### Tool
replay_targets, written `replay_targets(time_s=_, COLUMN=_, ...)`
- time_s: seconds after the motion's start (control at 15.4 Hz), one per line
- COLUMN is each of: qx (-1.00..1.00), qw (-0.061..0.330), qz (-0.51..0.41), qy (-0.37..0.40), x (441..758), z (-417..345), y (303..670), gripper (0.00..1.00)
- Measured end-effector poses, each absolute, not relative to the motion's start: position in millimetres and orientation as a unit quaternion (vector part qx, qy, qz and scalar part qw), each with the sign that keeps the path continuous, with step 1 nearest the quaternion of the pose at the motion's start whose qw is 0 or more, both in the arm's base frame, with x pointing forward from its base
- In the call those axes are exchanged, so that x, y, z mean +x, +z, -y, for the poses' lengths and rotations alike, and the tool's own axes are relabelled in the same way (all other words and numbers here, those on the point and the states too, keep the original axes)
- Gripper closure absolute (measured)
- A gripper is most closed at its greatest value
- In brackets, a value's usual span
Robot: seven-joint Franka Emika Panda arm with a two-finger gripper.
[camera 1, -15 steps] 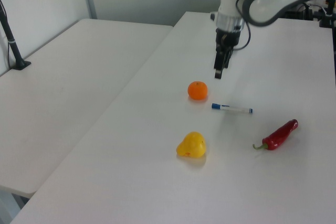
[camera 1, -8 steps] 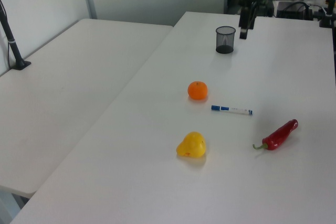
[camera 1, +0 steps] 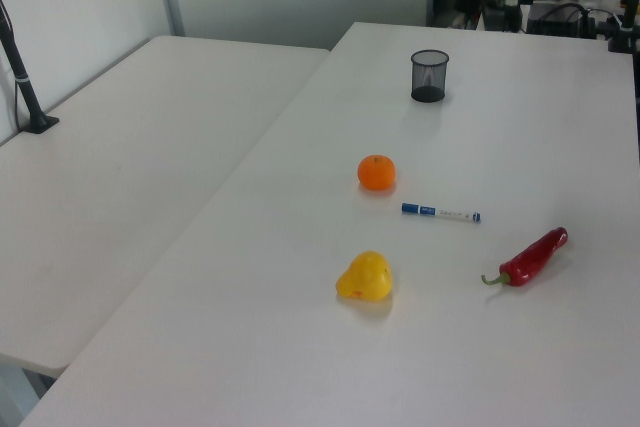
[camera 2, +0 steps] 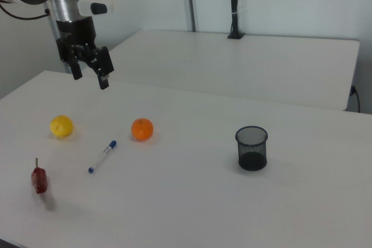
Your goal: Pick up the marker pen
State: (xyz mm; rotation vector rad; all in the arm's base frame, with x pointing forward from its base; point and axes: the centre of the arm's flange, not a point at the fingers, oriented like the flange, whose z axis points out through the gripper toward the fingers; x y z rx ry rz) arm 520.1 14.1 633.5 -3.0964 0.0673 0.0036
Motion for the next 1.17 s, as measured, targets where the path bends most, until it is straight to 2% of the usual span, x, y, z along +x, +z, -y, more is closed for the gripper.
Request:
replay_targets(time_s=0.32, qx=-0.998, qw=0.023, qz=-0.008, qy=-0.054, x=543.0, z=-10.2, y=631.2, gripper=0.0)
replay_targets(time_s=0.65, qx=-0.998, qw=0.019, qz=0.029, qy=-0.048, x=569.7, z=-17.9, y=595.7, gripper=0.0)
replay_targets(time_s=1.17, qx=-0.998, qw=0.018, qz=0.043, qy=-0.049, x=572.4, z=-16.0, y=595.8, gripper=0.0)
